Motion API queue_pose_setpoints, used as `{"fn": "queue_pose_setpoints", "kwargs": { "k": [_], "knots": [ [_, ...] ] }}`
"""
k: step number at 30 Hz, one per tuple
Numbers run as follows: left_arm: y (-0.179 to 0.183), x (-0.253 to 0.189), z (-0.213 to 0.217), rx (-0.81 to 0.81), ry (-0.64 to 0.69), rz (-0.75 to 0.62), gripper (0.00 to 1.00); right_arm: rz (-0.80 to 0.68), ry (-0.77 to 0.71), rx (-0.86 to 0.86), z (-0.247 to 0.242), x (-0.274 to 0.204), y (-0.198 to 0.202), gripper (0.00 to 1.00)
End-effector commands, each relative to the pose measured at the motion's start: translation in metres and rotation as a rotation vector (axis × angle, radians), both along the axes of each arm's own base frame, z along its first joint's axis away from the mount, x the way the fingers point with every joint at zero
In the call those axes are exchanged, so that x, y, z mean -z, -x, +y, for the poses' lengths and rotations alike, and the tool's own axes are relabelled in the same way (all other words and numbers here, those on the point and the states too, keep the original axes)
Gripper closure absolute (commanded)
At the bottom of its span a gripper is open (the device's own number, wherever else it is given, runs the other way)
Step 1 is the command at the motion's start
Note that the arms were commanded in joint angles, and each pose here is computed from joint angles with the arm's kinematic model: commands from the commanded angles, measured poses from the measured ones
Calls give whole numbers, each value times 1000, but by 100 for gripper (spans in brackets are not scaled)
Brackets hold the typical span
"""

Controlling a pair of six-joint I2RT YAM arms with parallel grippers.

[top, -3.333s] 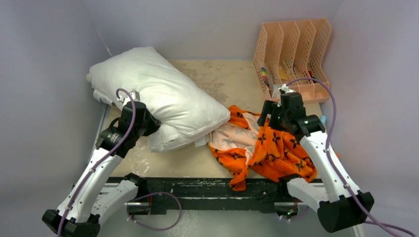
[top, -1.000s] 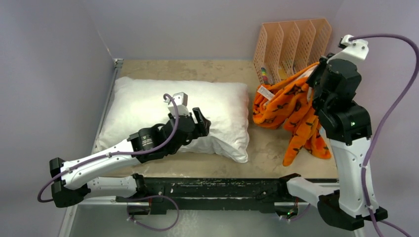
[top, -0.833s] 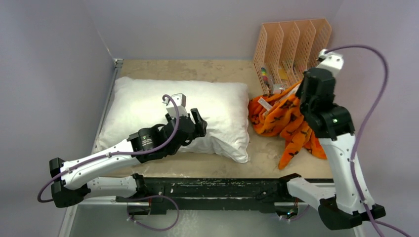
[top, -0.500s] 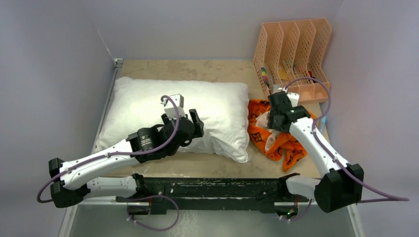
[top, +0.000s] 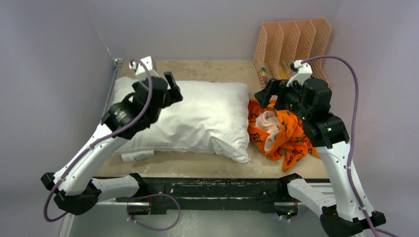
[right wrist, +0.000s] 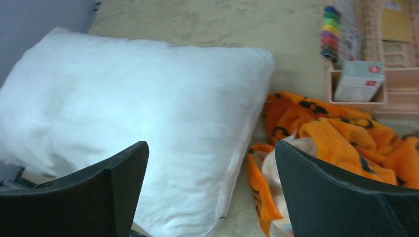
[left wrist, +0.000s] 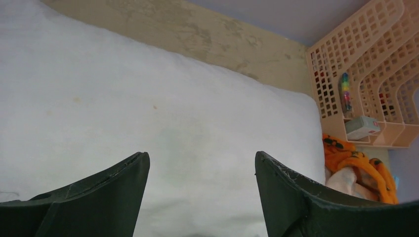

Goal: Remove the pillowcase from the pillow
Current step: Reset both arms

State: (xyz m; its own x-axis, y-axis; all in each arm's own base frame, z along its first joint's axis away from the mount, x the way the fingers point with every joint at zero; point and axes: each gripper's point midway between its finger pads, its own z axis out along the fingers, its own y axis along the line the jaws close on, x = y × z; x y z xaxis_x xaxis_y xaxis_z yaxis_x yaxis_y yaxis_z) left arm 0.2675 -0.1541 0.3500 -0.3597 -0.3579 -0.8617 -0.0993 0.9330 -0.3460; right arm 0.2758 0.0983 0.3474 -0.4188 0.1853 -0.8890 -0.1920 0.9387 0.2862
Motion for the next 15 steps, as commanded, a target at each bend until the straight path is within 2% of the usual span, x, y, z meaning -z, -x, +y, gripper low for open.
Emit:
{"fn": "queue_pose_setpoints", "kwargs": {
  "k": [1, 5, 8, 11, 15],
  "knots": [
    [-36, -11, 40, -27, -90, 65, 22, -3, -75, -210, 39, 2, 1, 1],
    [-60, -11, 111, -215, -74, 83, 22, 53, -24, -89, 19, 13, -5, 1],
    [-48, -21, 139, -368, -51, 21, 22, 72, 109, 90, -19, 10, -15, 1],
    [-31, -19, 151, -443, 1, -21, 21, 58, 211, 222, -48, -1, -20, 1],
    [-8, -8, 168, -498, -51, 13, 20, -31, 211, 283, -60, -22, -20, 1]
  ]
}}
